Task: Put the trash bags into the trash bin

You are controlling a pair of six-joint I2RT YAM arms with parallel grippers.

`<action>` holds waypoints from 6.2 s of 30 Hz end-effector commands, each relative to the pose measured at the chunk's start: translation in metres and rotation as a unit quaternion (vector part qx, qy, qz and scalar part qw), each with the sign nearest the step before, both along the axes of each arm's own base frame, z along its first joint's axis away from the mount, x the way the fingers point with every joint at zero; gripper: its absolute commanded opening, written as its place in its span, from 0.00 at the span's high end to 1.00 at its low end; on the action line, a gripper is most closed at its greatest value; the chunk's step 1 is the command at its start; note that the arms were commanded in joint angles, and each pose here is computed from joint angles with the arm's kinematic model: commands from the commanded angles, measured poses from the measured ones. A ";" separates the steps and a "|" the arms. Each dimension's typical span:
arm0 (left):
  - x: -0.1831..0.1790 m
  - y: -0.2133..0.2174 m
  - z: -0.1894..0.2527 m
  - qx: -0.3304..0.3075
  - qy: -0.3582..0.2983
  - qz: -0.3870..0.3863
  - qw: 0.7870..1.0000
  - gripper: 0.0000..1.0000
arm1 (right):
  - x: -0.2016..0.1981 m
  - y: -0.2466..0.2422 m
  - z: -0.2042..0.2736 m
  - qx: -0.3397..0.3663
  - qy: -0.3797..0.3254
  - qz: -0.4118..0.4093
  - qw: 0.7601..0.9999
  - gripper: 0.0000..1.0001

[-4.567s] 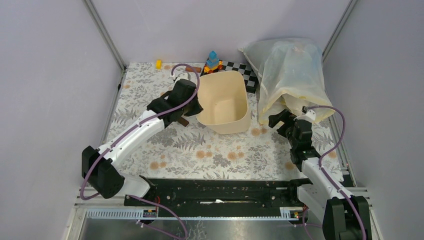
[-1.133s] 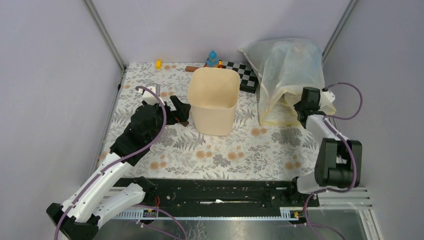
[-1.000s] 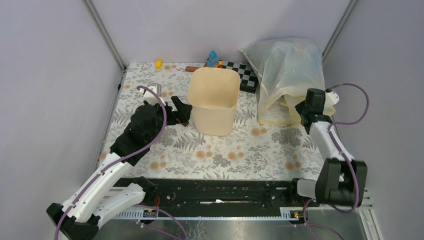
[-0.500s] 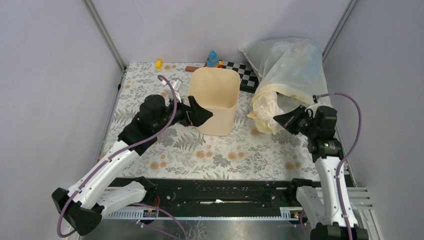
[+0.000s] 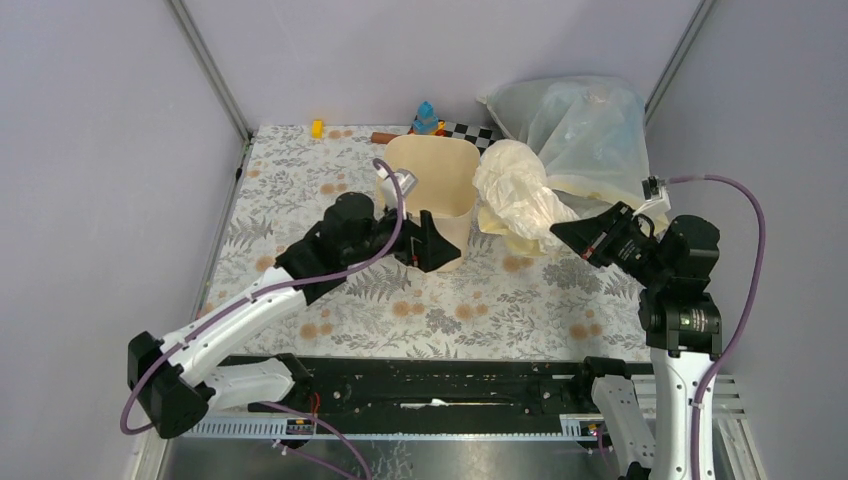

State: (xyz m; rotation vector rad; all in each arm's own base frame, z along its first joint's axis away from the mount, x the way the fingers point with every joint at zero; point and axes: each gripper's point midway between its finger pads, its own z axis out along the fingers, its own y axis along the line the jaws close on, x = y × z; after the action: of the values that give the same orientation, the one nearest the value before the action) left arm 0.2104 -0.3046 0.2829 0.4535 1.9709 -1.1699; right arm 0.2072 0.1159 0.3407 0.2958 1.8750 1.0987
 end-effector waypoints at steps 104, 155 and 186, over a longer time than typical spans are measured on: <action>-0.004 -0.086 -0.035 0.123 -0.266 -0.026 0.956 1.00 | -0.022 0.012 -0.046 -0.096 0.016 0.129 0.987 0.10; 0.024 -0.017 -0.030 0.114 -0.164 0.017 0.980 0.95 | 0.053 -0.033 -0.080 -0.271 0.065 -0.130 0.951 0.96; 0.009 -0.054 -0.018 -0.099 -0.083 0.035 0.991 0.31 | 0.073 0.009 -0.066 -0.097 0.112 -0.133 0.980 1.00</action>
State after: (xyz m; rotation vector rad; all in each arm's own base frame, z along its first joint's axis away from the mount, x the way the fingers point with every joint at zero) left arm 0.2222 -0.3586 0.2364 0.4355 1.7860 -1.0481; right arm 0.2743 0.1247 0.2586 0.5255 2.1227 0.6843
